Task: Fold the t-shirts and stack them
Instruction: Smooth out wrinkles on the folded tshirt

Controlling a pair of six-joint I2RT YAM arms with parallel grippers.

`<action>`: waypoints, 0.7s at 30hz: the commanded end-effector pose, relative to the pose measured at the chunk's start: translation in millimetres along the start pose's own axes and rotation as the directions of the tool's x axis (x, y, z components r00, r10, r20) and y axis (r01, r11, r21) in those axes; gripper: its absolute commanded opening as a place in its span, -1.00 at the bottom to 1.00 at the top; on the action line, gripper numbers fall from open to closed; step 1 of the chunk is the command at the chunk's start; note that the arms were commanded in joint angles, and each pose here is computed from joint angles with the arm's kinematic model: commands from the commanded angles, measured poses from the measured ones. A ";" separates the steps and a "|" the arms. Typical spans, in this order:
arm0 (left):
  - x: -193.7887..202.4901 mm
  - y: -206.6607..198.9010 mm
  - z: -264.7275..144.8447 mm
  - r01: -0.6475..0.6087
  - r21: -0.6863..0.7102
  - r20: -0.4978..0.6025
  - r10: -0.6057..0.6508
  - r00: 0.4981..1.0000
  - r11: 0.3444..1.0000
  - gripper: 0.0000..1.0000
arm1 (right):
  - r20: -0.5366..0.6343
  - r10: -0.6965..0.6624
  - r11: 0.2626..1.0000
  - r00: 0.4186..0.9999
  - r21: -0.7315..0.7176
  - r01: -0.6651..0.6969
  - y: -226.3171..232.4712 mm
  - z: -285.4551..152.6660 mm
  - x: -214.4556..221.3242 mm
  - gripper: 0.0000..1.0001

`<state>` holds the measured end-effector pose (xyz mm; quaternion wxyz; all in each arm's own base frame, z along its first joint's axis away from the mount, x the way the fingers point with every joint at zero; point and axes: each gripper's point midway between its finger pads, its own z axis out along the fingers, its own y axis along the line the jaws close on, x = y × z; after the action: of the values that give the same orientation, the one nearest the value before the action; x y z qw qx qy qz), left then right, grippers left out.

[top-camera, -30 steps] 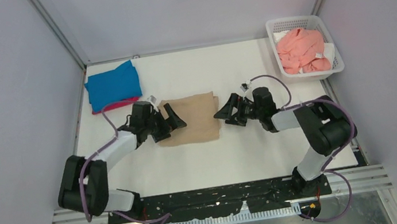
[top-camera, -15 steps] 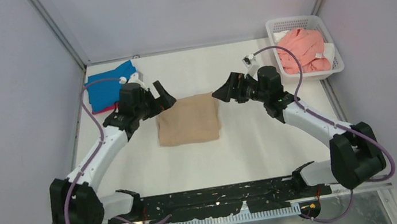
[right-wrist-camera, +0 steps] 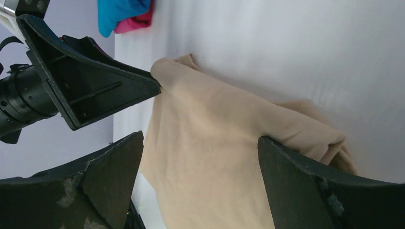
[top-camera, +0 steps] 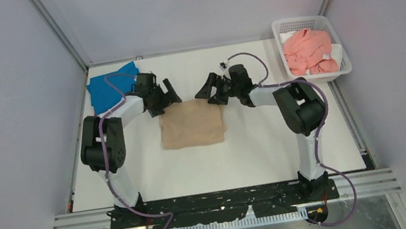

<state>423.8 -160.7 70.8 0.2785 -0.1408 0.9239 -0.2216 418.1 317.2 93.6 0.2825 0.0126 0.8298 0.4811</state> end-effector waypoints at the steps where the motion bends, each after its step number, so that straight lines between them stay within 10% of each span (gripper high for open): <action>1: -7.2 13.6 16.3 0.038 -0.075 -0.028 -0.040 0.999 0.996 0.99 | 0.019 0.092 0.995 0.996 0.029 -0.092 -26.9 17.4 -6.2 0.90; 8: 4.5 18.2 29.0 0.057 -0.083 -0.097 -0.065 0.993 0.995 0.99 | -0.003 0.186 0.982 0.982 0.033 -0.186 -47.1 21.9 -0.4 0.90; 14: -27.2 -31.5 -35.5 -0.038 0.061 0.015 0.037 0.999 0.997 0.99 | 0.042 -0.134 0.990 0.990 0.048 0.132 36.7 -23.7 -47.2 0.90; 21: -12.1 24.8 -93.5 -0.100 -0.175 0.191 0.133 0.973 0.979 0.99 | 0.158 -0.371 0.806 0.915 0.545 0.233 -7.6 -140.7 -39.2 0.90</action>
<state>391.2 -137.9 132.1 0.3339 -0.1292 0.9142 -0.1897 413.3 269.5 155.9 0.3702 -0.0069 0.8597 0.3520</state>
